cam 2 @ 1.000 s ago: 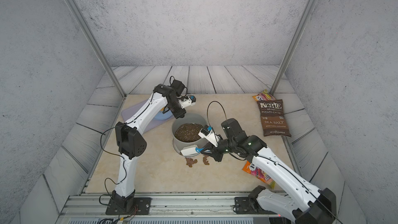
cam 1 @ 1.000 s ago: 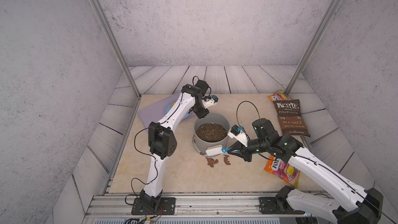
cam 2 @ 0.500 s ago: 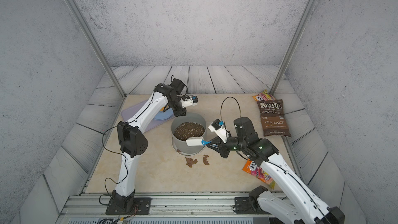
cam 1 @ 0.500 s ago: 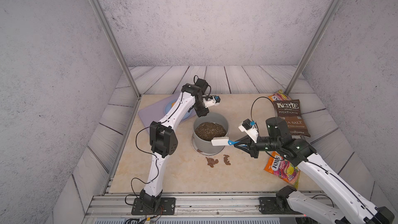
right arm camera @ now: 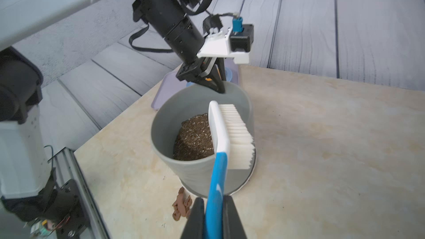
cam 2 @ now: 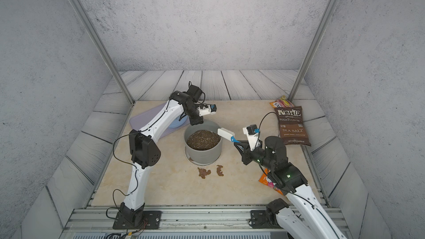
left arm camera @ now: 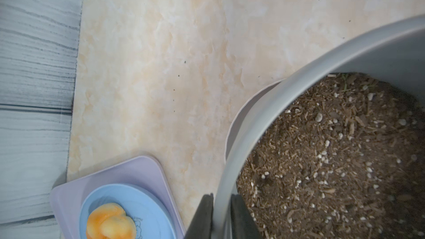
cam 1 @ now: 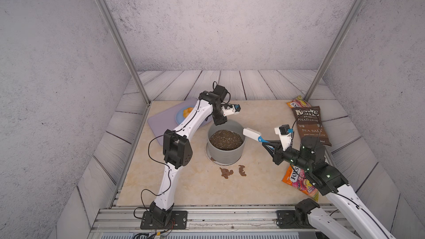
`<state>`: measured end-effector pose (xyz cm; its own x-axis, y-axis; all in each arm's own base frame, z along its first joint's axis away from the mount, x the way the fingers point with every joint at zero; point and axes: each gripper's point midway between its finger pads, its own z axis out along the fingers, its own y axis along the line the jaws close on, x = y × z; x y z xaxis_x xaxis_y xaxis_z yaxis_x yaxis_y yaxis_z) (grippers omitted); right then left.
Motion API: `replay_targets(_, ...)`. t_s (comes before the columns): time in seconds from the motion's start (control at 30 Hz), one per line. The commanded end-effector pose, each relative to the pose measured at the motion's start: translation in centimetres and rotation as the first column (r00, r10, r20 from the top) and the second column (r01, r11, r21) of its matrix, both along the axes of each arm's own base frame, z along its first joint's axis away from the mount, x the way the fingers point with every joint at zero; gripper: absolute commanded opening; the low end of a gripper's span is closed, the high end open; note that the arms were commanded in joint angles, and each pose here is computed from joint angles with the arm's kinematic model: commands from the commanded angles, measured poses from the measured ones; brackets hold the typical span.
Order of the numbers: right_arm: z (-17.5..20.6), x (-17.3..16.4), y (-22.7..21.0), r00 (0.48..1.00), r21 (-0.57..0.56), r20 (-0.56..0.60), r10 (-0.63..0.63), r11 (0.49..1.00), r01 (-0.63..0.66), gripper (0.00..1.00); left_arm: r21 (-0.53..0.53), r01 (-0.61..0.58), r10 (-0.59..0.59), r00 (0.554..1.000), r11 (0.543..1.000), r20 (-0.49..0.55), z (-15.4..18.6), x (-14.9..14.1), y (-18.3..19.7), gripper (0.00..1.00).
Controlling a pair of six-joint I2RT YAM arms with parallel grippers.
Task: Scrub the dried mud off the ceramic pot
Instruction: Place the brush at the center of the board.
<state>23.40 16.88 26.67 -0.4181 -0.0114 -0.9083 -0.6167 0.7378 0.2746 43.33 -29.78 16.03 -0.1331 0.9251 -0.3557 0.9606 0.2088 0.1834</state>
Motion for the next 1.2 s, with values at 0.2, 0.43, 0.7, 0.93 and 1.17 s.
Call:
replay_targets(0.2, 2.0, 3.2, -3.0, 0.964, 0.135, 0.058, -0.261, 0.958, 0.252, 0.0, -0.023, -0.02, 0.02, 1.0, 1.0, 0.015, 1.2, -0.8, -1.1, 0.32)
replay_targets(0.43, -1.2, 4.7, -3.8, 0.942, 0.083, -0.016, -0.335, 0.938, 0.336, 0.0, -0.086, -0.048, 0.051, 0.998, 0.995, 0.036, 4.7, -2.2, -1.0, 0.49)
replay_targets(0.7, -6.2, 7.8, -4.2, 0.901, 0.111, -0.099, -0.422, 0.895, 0.431, 0.0, -0.111, -0.207, 0.214, 0.975, 0.972, 0.062, 8.7, -4.0, 1.6, 0.59)
replay_targets(0.93, -10.1, 10.0, -4.5, 0.827, 0.3, -0.283, -0.486, 0.774, 0.558, 0.0, -0.15, -0.453, 0.466, 0.883, 0.879, 0.06, 9.9, -4.6, 6.7, 0.71)
replay_targets(1.17, -13.6, 11.0, -2.8, 0.788, 0.433, -0.476, -0.39, 0.677, 0.596, 0.05, -0.334, -0.608, 0.635, 0.772, 0.72, -0.038, 10.0, -5.4, 10.9, 0.98)
